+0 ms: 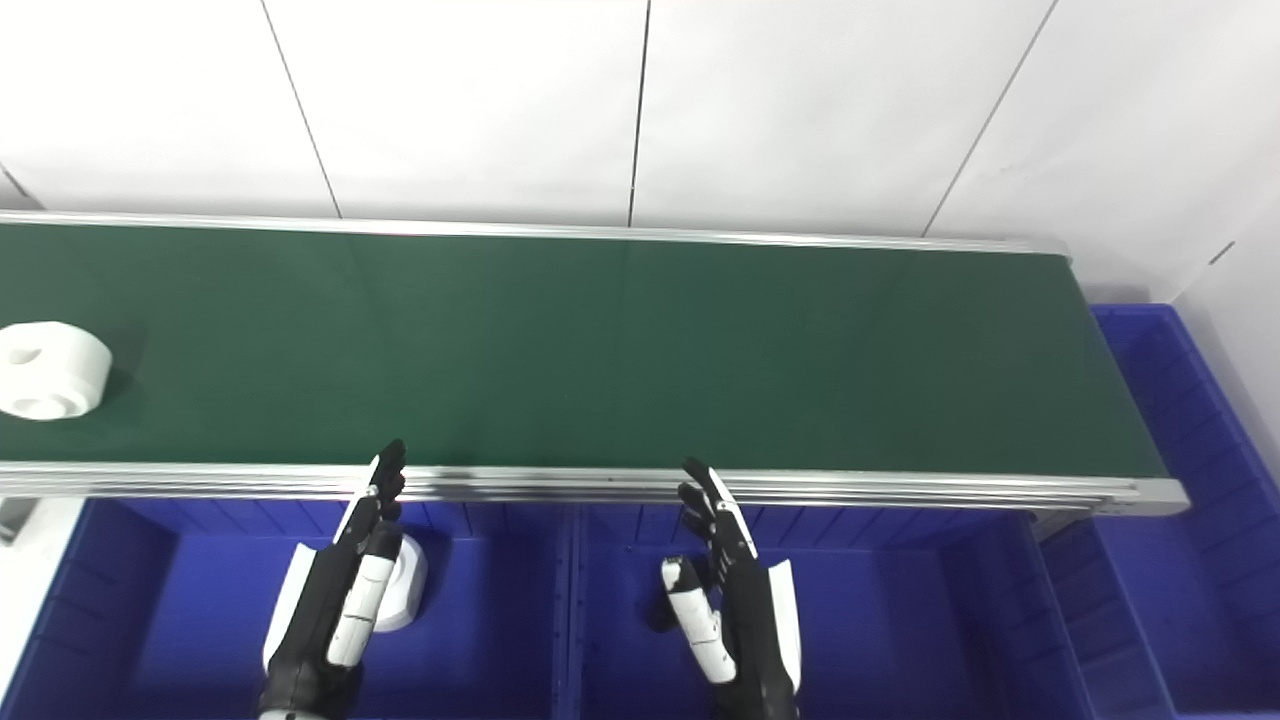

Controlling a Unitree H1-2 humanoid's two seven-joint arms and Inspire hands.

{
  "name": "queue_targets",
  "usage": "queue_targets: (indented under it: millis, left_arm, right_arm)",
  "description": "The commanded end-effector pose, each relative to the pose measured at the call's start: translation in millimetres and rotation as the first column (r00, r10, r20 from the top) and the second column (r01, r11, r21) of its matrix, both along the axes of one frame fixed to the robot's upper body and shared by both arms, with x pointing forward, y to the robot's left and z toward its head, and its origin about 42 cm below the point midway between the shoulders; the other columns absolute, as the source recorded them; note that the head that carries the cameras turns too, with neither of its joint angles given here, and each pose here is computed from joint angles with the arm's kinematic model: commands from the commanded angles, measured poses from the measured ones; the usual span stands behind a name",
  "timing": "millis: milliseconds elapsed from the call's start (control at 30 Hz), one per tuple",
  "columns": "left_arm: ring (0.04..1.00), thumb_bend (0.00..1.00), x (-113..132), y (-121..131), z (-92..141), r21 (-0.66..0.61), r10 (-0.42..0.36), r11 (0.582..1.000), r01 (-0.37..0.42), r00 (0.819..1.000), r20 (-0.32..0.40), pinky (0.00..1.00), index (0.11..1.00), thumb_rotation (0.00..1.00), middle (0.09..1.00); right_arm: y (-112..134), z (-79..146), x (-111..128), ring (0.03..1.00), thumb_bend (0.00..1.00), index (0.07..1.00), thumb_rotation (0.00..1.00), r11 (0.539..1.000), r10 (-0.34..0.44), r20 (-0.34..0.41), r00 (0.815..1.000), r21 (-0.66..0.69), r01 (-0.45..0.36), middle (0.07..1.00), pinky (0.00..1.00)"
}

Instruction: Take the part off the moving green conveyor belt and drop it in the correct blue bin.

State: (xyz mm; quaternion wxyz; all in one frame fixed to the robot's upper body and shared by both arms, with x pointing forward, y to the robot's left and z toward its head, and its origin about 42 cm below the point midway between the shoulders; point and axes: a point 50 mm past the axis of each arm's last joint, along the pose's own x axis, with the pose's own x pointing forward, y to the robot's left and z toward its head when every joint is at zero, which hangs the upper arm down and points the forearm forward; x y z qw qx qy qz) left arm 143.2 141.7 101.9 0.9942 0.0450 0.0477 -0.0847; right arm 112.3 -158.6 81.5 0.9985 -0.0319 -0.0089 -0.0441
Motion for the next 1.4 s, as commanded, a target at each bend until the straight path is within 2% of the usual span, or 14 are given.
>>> queue_targets:
  millis: [0,500,700,900,1000,1100,1233,1300,1367]
  left_arm:
    - [1.000,0.53,4.0,-1.3,10.9,-0.008,-0.011,1.000,0.011,0.999,0.051,1.00,0.979,1.00,1.000]
    - [1.000,0.55,4.8,-1.8,10.1,-0.011,-0.020,1.000,0.020,0.999,0.041,1.00,0.978,1.00,1.000]
    - [1.000,0.56,4.9,-2.9,9.2,-0.013,-0.022,1.000,0.022,0.999,0.035,1.00,0.975,1.00,1.000]
    - [0.997,0.56,0.7,-12.0,-1.6,-0.008,-0.029,1.000,0.029,0.999,0.036,1.00,0.973,1.00,0.999]
    - [0.980,0.56,-1.2,-19.9,-7.5,-0.014,-0.031,0.999,0.032,0.999,0.029,0.99,0.961,0.95,0.994]
    - [0.959,0.52,-0.9,-26.2,-12.2,-0.025,-0.035,0.999,0.036,0.999,0.033,0.96,0.942,0.88,0.982]
    - [0.948,0.47,1.4,-32.4,-17.8,-0.032,-0.031,0.999,0.032,0.999,0.041,0.94,0.931,0.81,0.976]
    - [0.942,0.47,2.8,-34.7,-18.9,-0.033,-0.026,0.999,0.028,0.999,0.047,0.93,0.925,0.80,0.971]
    - [0.942,0.51,4.9,-36.6,-17.0,-0.042,-0.021,0.999,0.023,0.998,0.064,0.93,0.914,0.78,0.967]
  right_arm:
    - [-0.1,9.5,1.6,0.894,0.76,0.897,0.91,1.000,0.002,0.041,0.999,0.005,-0.002,0.934,0.86]
    - [-0.5,8.8,1.6,0.890,0.76,0.900,0.88,1.000,0.007,0.026,1.000,0.010,-0.007,0.938,0.86]
    - [-1.6,8.7,2.1,0.890,0.73,0.905,0.87,1.000,0.010,0.031,0.999,0.005,-0.011,0.947,0.85]
    - [-12.0,-0.9,-2.7,0.902,0.76,0.907,0.88,1.000,0.017,0.022,1.000,0.013,-0.017,0.953,0.86]
    - [-20.1,-6.3,-5.8,0.912,0.76,0.909,0.90,1.000,0.020,0.019,1.000,0.011,-0.021,0.966,0.88]
    - [-25.3,-13.9,-6.6,0.914,0.70,0.912,0.88,1.000,0.013,0.025,1.000,0.017,-0.013,0.973,0.90]
    - [-30.9,-23.5,-4.7,0.922,0.70,0.920,0.89,1.000,0.013,0.031,0.999,0.018,-0.013,0.975,0.91]
    - [-33.3,-27.1,-3.0,0.924,0.70,0.922,0.89,1.000,0.021,0.032,0.999,0.014,-0.021,0.977,0.91]
    - [-35.6,-30.8,-1.3,0.931,0.68,0.922,0.90,1.000,0.029,0.032,0.999,0.011,-0.029,0.983,0.92]
